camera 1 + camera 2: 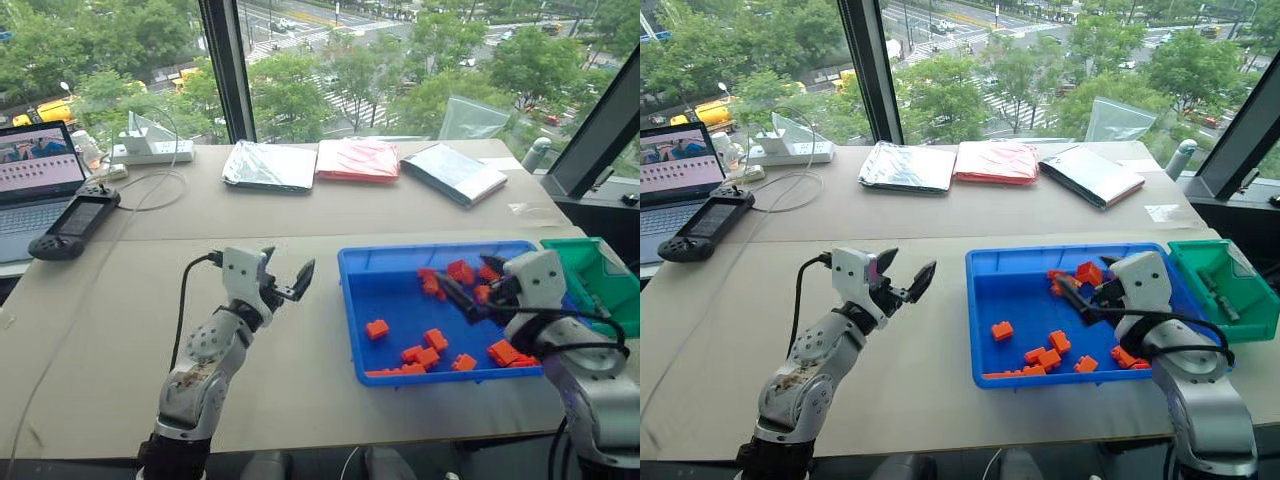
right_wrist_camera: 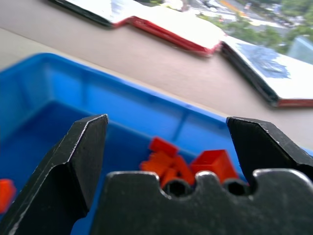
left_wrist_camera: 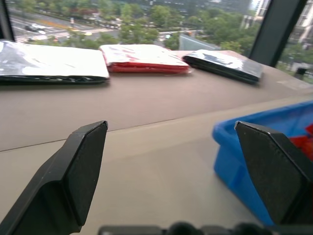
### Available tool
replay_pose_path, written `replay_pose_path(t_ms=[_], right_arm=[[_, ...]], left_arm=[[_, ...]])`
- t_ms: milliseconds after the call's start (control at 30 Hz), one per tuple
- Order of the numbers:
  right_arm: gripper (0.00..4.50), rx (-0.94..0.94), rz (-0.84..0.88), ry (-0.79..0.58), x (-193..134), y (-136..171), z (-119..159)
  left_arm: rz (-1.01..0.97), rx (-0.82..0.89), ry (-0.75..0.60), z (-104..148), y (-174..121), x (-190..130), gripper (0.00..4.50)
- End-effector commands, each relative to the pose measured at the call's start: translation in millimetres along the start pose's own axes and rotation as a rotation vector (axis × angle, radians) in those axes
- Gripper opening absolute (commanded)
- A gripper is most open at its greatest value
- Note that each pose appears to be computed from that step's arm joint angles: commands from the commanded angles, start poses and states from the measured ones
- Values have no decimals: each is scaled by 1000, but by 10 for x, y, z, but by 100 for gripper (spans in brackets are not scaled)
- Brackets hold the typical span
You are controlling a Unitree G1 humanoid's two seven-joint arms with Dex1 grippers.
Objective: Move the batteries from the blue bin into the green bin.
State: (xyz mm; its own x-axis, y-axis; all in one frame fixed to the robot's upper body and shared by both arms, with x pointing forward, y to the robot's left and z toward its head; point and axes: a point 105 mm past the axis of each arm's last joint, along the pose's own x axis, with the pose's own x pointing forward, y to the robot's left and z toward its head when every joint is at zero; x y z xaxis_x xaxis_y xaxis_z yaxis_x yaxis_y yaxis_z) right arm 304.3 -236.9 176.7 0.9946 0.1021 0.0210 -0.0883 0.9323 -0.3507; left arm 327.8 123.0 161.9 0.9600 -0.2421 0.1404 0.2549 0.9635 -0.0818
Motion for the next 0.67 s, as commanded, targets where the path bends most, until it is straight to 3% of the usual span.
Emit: replay_pose_path(t_ms=[33, 667], right_arm=[[449, -23, -114, -36, -1, -35, 99], [449, -30, -195, -7, 143, 12, -37]], left_arm=[[154, 37, -51, 138, 164, -5, 450], [217, 63, -37, 115, 277, -37, 450]])
